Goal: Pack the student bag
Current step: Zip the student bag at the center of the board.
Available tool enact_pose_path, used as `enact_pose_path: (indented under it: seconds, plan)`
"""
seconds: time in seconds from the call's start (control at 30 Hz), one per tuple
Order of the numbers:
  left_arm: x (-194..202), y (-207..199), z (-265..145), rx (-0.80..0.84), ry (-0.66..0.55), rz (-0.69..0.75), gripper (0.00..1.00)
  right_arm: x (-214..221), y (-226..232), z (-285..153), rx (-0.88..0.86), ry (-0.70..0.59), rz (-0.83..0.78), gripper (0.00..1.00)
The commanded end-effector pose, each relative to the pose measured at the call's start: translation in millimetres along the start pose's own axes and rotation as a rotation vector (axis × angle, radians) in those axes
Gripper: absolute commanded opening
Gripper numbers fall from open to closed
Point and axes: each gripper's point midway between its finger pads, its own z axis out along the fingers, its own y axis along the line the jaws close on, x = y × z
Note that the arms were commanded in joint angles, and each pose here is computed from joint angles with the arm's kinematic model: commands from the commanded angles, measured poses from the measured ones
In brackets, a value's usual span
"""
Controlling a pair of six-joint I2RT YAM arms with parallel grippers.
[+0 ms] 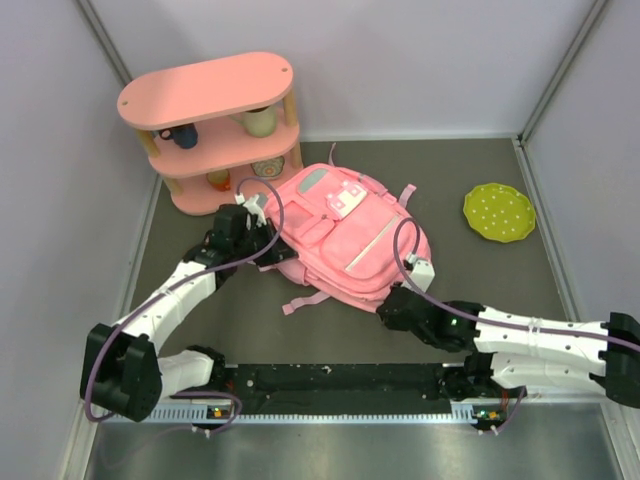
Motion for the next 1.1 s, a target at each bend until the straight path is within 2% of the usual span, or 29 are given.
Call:
enact_pose_path:
  seconds: [0.0,0.1,0.2,0.3,0.37,0.4,0.43,0.57,0.6,0.63,0.67,0.7,0.8,0.9,1.07]
  plan:
    - [-51.8,1.4,-13.7,-0.024,-0.141,0.098,0.00,-10.6,-45.8,-17.4,0.196,-0.012,-0.134,0.00]
    - [-61.0,6.9,-13.3,0.005,-0.125,0.108,0.00,-12.4,-45.0,-15.6,0.207,-0.017,-0.154,0.00]
    - [-54.9,9.7,-12.6,0.021,-0.040,0.118,0.00,-13.1,-19.6,-9.0,0.109,-0.007,-0.219,0.00]
    - [-47.8,4.6,-19.0,0.046,-0.032,0.116,0.56,-9.2,-1.6,-6.3,0.035,0.014,-0.222,0.00]
    - [-45.4,-0.5,-25.4,0.065,-0.061,0.094,0.88,-8.2,16.0,-5.0,-0.035,0.018,-0.187,0.00]
    - [-36.1,-3.4,-32.7,0.077,-0.071,0.056,0.96,-6.5,19.5,-3.9,-0.052,0.022,-0.178,0.00]
    - [-31.4,-5.5,-36.8,0.085,-0.076,0.036,0.99,-4.8,23.7,-2.3,-0.068,0.027,-0.171,0.00]
    - [6.6,-15.4,-51.0,0.108,-0.085,-0.075,0.99,2.8,52.4,-1.2,-0.174,0.054,-0.142,0.00]
    - [14.2,-15.0,-53.9,0.090,-0.118,-0.126,0.99,4.2,55.6,-1.6,-0.183,0.054,-0.137,0.00]
    - [31.7,-27.7,-51.8,0.113,-0.090,-0.115,0.99,5.3,56.9,-0.9,-0.185,0.051,-0.133,0.00]
    - [39.4,-34.8,-51.7,0.122,-0.090,-0.173,0.99,4.4,64.1,-2.5,-0.209,0.041,-0.122,0.00]
    - [50.7,-40.1,-48.4,0.135,-0.108,-0.170,0.99,8.6,65.6,-3.6,-0.217,0.048,-0.128,0.00]
    - [70.6,-44.5,-37.6,0.173,-0.109,-0.251,0.99,16.8,82.9,-8.2,-0.290,0.064,-0.120,0.00]
    - [87.4,-42.9,-29.3,0.162,-0.074,-0.274,0.99,28.5,97.6,-11.2,-0.334,0.088,-0.149,0.00]
    - [96.1,-43.0,-15.0,0.163,-0.122,-0.324,0.99,41.5,117.0,-13.6,-0.365,0.107,-0.196,0.00]
